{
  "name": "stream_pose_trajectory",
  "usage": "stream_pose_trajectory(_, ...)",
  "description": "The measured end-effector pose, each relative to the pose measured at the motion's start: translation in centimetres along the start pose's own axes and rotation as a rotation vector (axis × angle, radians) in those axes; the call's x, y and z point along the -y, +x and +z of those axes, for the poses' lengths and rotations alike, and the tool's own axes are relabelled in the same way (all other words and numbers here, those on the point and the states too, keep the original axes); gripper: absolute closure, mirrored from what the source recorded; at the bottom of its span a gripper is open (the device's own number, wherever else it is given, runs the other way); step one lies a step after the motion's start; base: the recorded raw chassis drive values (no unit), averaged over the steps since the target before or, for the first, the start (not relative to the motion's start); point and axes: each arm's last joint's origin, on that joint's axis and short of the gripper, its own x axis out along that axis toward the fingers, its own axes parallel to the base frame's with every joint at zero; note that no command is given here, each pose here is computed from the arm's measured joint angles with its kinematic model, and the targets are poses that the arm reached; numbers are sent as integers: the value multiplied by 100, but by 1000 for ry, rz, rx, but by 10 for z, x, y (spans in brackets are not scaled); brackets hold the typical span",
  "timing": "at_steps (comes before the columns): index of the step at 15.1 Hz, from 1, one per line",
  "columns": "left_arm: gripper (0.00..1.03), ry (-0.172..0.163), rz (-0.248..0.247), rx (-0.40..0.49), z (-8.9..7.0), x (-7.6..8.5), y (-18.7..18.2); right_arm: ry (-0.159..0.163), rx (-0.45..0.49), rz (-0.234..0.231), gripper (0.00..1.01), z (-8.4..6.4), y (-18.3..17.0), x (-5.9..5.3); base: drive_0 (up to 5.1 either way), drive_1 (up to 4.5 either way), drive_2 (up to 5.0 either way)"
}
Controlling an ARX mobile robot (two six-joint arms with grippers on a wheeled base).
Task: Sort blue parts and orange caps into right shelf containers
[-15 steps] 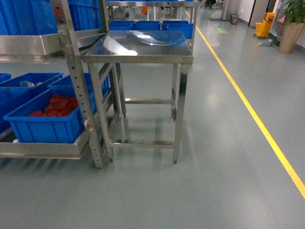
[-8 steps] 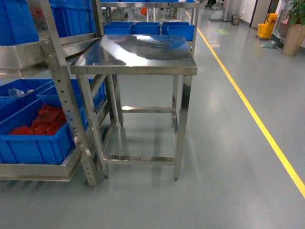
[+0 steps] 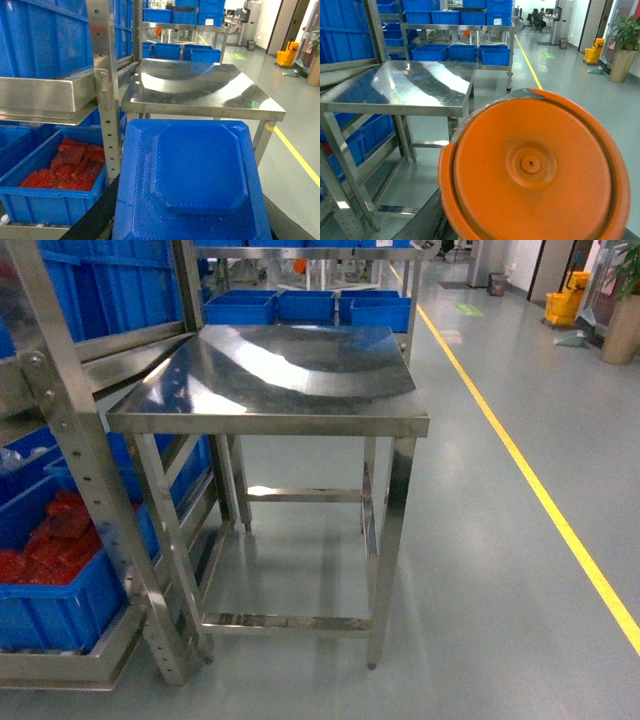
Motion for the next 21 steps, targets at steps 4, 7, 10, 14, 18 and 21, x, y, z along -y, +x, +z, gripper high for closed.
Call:
stream_pose_trajectory(4, 61, 0, -2, -7, -1, 0, 0, 0, -9, 0, 58, -1, 0, 0, 5, 217, -208)
stream_pose_trajectory(7, 61, 0, -5, -5, 0, 0, 0, 0, -6, -2, 58, -1, 0, 0, -324, 167, 167)
stream_pose_trajectory(10, 61, 0, -3, -2, 0, 0, 0, 0, -6, -2, 58, -1, 0, 0, -471, 270, 270)
stream_pose_trajectory(14, 61, 0, -2, -3, 0, 0, 0, 0, -6, -2, 58, -1, 0, 0, -491, 255, 255)
stream_pose_trajectory(18, 61, 0, -2, -1, 0, 0, 0, 0, -5, -2, 58, 0, 0, 0, -502, 243, 243)
stream_pose_trajectory(21, 61, 0, -2, -2, 0, 0, 0, 0, -6, -2, 58, -1, 0, 0, -506, 239, 239)
